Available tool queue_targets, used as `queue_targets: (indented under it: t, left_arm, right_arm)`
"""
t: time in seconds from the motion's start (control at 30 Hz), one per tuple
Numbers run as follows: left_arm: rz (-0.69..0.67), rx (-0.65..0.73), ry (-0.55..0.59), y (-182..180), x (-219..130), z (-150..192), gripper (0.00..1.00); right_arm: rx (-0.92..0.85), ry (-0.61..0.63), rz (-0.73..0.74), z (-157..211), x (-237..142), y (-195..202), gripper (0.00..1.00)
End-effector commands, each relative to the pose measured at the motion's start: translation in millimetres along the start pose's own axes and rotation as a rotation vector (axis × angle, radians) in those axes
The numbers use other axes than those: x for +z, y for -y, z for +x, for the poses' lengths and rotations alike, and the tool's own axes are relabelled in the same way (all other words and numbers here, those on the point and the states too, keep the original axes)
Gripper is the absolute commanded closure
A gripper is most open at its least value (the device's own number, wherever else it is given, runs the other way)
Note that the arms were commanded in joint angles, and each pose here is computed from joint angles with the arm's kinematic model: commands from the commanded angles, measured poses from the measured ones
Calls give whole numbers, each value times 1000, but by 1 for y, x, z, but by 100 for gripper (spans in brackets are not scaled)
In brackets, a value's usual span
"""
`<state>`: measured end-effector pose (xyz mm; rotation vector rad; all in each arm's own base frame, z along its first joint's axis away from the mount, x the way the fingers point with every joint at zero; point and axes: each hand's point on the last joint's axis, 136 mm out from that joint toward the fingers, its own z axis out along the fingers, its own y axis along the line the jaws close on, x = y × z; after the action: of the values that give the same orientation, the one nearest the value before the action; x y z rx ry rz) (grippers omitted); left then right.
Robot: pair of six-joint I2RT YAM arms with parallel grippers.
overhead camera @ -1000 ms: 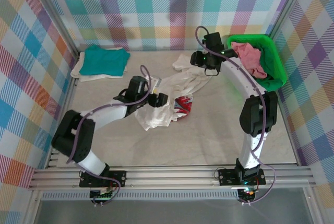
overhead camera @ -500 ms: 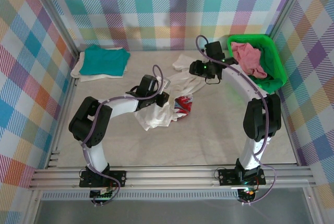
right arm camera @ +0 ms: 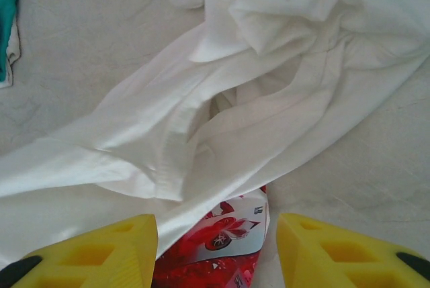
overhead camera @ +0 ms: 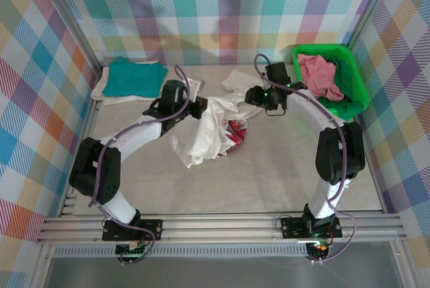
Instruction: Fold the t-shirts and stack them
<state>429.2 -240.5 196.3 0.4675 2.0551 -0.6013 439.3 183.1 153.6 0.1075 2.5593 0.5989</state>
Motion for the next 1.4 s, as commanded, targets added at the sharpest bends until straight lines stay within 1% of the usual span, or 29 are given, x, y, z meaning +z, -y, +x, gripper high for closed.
queue_targets:
  t: [0.0, 0.07, 0.13, 0.2, 0.27, 0.3, 0.33, 0.37, 0.43, 0.47, 0.5, 0.57, 0.6, 0.73, 0.8, 0.9, 0.97, 1.1, 1.13, 1.17, 1.23, 1.27, 1.33, 1.37]
  left_arm:
    - [-47, -45, 21, -21, -8, -23, 100]
    - [-65, -47, 37, -29, -10, -34, 100]
    - [-124, -54, 40, -46, -12, -41, 100]
    - [-156, -91, 30, -69, -13, -46, 100]
    - [-198, -135, -22, -103, -9, -46, 100]
    - [-215, -136, -38, -115, -6, -52, 100]
    - [-232, -146, -93, -126, 0, -47, 86]
    - [-246, -156, -153, -134, 5, -40, 65]
    - [-263, -180, -222, -139, 11, -29, 37]
    - [-265, -207, -228, -139, 10, -23, 32]
    - [-266, -233, -216, -136, 6, -20, 31]
    - [-301, -301, -170, -135, -8, -9, 24]
    - [-310, -330, -166, -133, -14, -1, 23]
    - [-281, -440, -269, -109, -30, 49, 24]
    - [-236, -447, -322, -86, -33, 70, 24]
    - [-206, -451, -383, -62, -36, 95, 23]
    - [-209, -445, -399, -59, -34, 108, 20]
    - [-232, -443, -431, -68, -22, 123, 23]
    - [-232, -438, -432, -69, -19, 124, 25]
    - [-234, -434, -430, -71, -16, 124, 31]
    - [-231, -424, -423, -73, -10, 122, 46]
    - [-229, -421, -427, -74, -6, 123, 54]
    - [-231, -420, -428, -76, -2, 122, 78]
    - [-230, -418, -426, -77, -1, 120, 86]
  right_arm:
    - [6, 50, -40, -11, -11, -9, 49]
    - [18, 46, -25, -10, -8, -5, 49]
    - [32, 34, -29, -7, -6, -3, 49]
    - [34, 29, -41, -5, -4, -5, 49]
    - [36, 27, -42, -3, -4, -3, 49]
    - [34, 28, -44, -3, -4, -4, 49]
    - [34, 27, -43, -2, -3, -3, 49]
    - [35, 25, -45, -1, -3, -3, 49]
    - [36, 21, -51, 1, -3, -4, 49]
    - [38, 20, -53, 1, -4, -4, 49]
    - [39, 21, -55, 2, -5, -4, 49]
    - [38, 23, -57, 5, -6, -3, 49]
    - [36, 22, -58, 6, -6, -3, 49]
    - [35, -3, -61, 15, -4, -1, 50]
    - [42, -23, -67, 21, -1, 0, 50]
    - [49, -39, -66, 30, 1, 0, 50]
    - [53, -45, -64, 35, 2, 1, 50]
    - [73, -60, -76, 47, 4, 1, 50]
    - [78, -66, -81, 50, 4, 0, 50]
    - [81, -70, -83, 53, 4, 0, 50]
    - [86, -77, -82, 59, 4, 0, 51]
    - [94, -84, -84, 64, 5, 0, 50]
    - [106, -92, -96, 70, 7, 0, 50]
    - [113, -100, -94, 75, 8, 1, 51]
